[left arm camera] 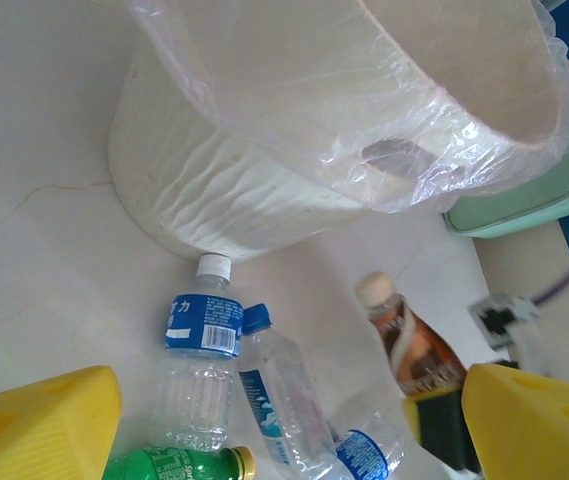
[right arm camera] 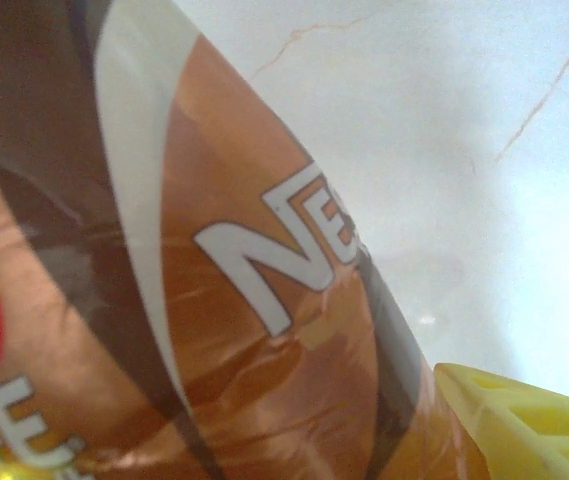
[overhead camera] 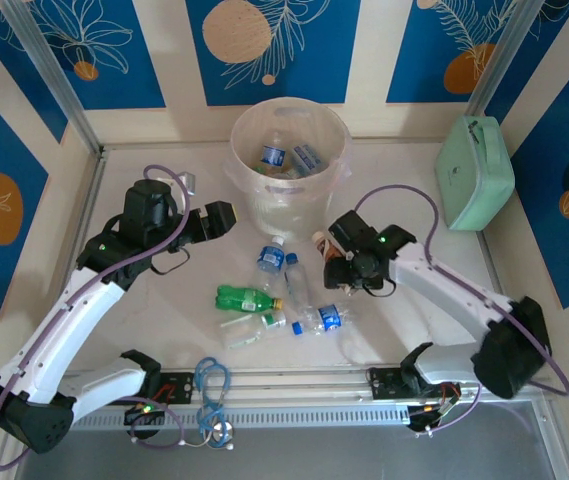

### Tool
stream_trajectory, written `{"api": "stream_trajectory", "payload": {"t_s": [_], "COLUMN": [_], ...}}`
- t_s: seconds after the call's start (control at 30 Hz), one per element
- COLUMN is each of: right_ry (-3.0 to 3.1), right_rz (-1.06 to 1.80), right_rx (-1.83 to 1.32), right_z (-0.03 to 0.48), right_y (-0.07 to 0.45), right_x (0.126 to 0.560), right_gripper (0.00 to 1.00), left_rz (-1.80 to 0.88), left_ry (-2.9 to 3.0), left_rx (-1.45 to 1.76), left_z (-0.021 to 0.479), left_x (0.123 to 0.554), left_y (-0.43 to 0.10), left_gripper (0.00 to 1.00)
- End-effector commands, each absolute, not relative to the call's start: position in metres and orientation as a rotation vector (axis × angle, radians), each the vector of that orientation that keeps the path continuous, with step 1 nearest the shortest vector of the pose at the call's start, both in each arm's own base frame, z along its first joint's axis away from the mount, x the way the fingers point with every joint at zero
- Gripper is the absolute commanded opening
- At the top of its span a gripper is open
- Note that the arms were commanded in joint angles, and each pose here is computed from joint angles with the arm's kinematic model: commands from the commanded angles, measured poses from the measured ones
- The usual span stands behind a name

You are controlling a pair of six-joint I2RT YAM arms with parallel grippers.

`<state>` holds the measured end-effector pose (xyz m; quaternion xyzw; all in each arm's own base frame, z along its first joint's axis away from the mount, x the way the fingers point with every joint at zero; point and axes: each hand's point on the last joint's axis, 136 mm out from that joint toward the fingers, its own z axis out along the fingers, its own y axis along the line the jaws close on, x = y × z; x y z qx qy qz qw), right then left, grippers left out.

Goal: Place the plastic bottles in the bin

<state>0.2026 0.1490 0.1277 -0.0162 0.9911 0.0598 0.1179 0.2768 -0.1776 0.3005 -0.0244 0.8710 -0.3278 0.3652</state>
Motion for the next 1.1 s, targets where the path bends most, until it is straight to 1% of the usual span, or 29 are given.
{"api": "stream_trajectory", "payload": {"t_s": [0.0, 0.2, 0.3, 0.4, 0.53, 0.77, 0.9, 1.07], "right_ry": [2.876, 2.767, 2.680, 2.583, 2.438, 2.270, 2.231, 2.263], "right_rz": [0.176, 0.294, 0.372, 0.439, 0.525, 0.674, 0.687, 0.698], "right_rx": [-0.020, -0.115, -0.167, -0.175, -0.172, -0.101, -0.081, -0.004], "right_z": [0.162, 0.223, 0.256, 0.293, 0.347, 0.417, 0.430, 0.413], "right_y": [0.139, 0.146, 0.157, 0.166, 0.180, 0.205, 0.217, 0.224], "right_x": [0.174, 0.148, 0.149, 0.159, 0.185, 0.255, 0.295, 0.343], "right_gripper": [0.73, 0.72, 0.72, 0.72, 0.72, 0.72, 0.72, 0.72], "left_rz": [-0.820, -0.793, -0.795, -0.796, -0.786, -0.754, -0.715, -0.655], "left_ry": [2.203, 2.195, 2.190, 2.195, 2.204, 2.233, 2.255, 2.313], "left_rx": [-0.107, -0.131, -0.139, -0.142, -0.143, -0.158, -0.189, -0.265], "left_z": [0.307, 0.306, 0.307, 0.306, 0.302, 0.290, 0.282, 0.260], "left_x": [0.277, 0.280, 0.282, 0.283, 0.282, 0.280, 0.277, 0.267], "left_y": [-0.167, -0.163, -0.163, -0.164, -0.162, -0.158, -0.151, -0.138], "left_gripper": [0.88, 0.89, 0.89, 0.89, 0.89, 0.89, 0.89, 0.89]}}
